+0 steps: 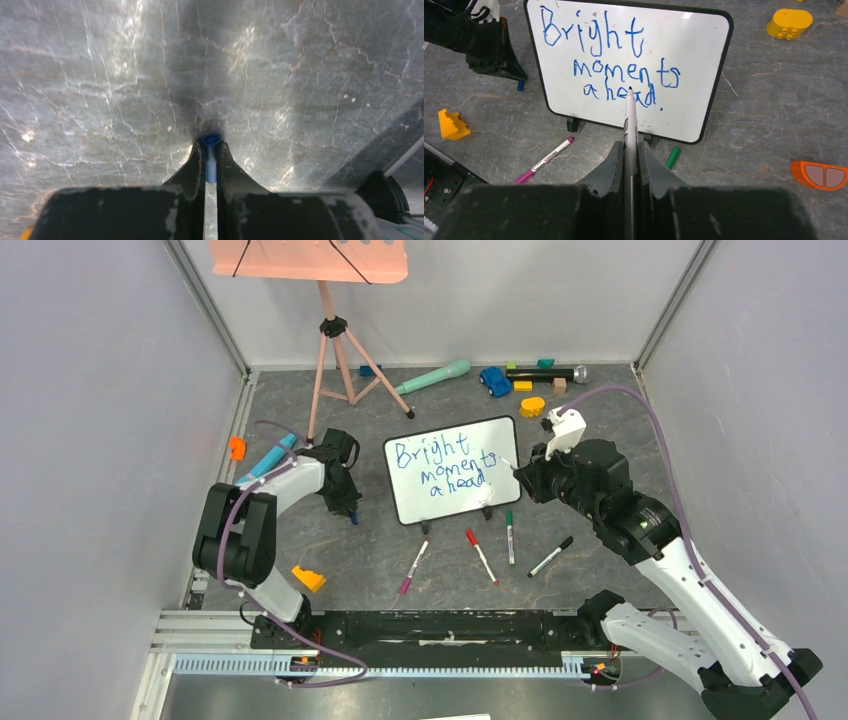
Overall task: Write a sentence on the whiteboard
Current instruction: Pick up the pen cap from the center of the board, then insert the whiteboard marker without the cap into the pen cap.
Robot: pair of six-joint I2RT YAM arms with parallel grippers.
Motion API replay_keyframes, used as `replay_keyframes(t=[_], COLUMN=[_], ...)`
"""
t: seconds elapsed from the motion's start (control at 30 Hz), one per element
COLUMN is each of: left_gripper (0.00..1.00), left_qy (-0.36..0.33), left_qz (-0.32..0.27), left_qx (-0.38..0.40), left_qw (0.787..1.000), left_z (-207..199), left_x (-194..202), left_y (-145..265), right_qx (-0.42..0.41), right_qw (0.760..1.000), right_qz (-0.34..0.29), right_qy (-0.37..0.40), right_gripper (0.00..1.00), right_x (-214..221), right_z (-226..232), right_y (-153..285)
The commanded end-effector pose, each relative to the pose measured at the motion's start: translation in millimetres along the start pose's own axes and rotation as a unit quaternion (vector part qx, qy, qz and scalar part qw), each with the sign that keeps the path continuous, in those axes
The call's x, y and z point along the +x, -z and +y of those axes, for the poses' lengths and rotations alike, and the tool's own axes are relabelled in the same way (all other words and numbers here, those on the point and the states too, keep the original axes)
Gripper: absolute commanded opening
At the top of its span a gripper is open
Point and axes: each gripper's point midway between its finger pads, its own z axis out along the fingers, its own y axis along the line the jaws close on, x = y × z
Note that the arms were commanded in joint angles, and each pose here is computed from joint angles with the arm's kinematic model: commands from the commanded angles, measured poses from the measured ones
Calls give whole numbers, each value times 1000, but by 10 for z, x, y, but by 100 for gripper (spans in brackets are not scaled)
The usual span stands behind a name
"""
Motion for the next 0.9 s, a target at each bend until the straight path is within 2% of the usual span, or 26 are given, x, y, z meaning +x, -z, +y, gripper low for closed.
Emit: replay_keyframes(t=[0.0,0.1,0.2,0.3,0.4,0.5,0.87], left_gripper=[2,2,2,2,2,2,2], left_qy=[75,148,236,329,405,442,426], left_qz=[-14,-40,-42,-43,-32,-19,36], left_qx=[43,97,170,240,316,362,401], left_qw=[996,983,956,912,857,820,810], left_z=[-114,-252,-429,-543,-680,-783,-1123], left_x=[36,-40,-61,-89,-127,-168,-123], left_y=[252,687,1102,1466,1701,1845,2035], right_qx=[-45,-93,-133,-175,-213,-243,-286], right_qw=[999,995,990,983,976,969,958], right_qz=[-10,-1,-2,-9,-8,5,23], right_qy=[-4,-22,-40,-46,-45,-38,-21], right_gripper=[0,0,0,0,0,0,0], right_x=[-14,64,39,-73,-142,-122,-164], right_z=[152,336,511,703,908,1134,1530], right_y=[-20,-118,-215,-295,-347,-402,-588])
